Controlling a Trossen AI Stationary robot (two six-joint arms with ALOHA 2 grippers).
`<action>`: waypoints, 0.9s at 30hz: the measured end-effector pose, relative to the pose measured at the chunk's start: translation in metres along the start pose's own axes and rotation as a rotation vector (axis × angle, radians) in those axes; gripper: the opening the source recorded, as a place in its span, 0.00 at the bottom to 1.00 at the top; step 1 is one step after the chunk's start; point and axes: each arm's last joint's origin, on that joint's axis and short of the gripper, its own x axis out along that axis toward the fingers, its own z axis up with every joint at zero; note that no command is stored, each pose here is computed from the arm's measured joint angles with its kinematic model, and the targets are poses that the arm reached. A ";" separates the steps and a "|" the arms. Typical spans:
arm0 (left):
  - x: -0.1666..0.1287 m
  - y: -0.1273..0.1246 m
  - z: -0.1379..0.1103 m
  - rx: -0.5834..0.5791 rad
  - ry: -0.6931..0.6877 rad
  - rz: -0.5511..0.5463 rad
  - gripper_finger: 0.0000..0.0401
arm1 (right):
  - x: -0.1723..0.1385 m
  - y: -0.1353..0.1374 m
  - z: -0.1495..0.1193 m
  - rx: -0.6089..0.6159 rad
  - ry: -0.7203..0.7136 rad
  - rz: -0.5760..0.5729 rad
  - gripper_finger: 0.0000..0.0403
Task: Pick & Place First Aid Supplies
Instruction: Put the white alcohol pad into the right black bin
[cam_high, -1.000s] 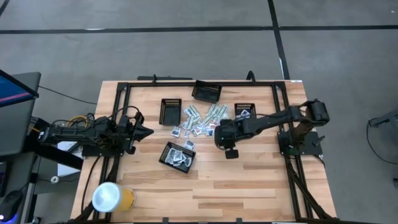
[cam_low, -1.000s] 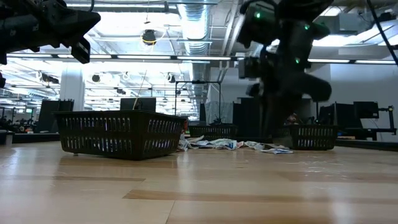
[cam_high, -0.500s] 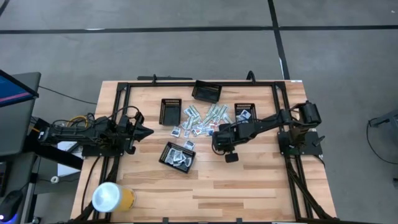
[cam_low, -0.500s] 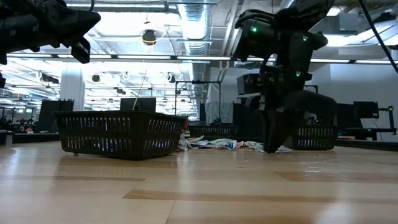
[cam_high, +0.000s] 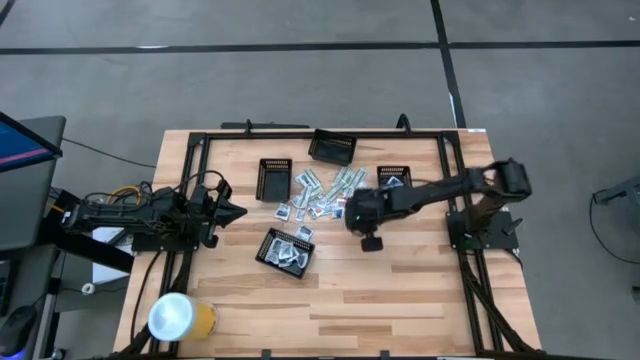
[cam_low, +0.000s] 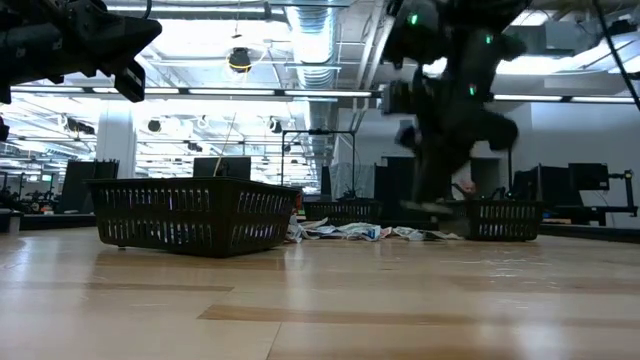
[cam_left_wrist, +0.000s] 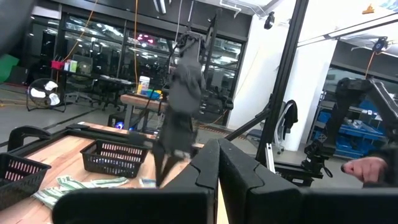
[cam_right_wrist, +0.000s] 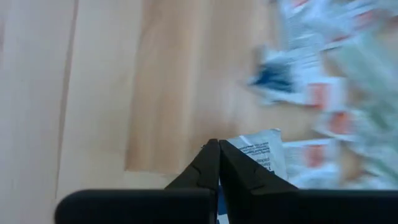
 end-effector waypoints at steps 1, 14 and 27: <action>0.000 0.000 0.000 0.000 0.000 0.000 0.02 | -0.007 -0.003 0.000 0.009 -0.020 -0.015 0.00; 0.000 0.000 0.000 0.000 0.000 0.000 0.02 | -0.083 -0.042 -0.037 0.113 0.069 -0.298 0.00; 0.000 0.000 0.000 0.000 -0.001 0.000 0.02 | -0.076 -0.081 -0.053 0.403 0.128 -0.354 0.01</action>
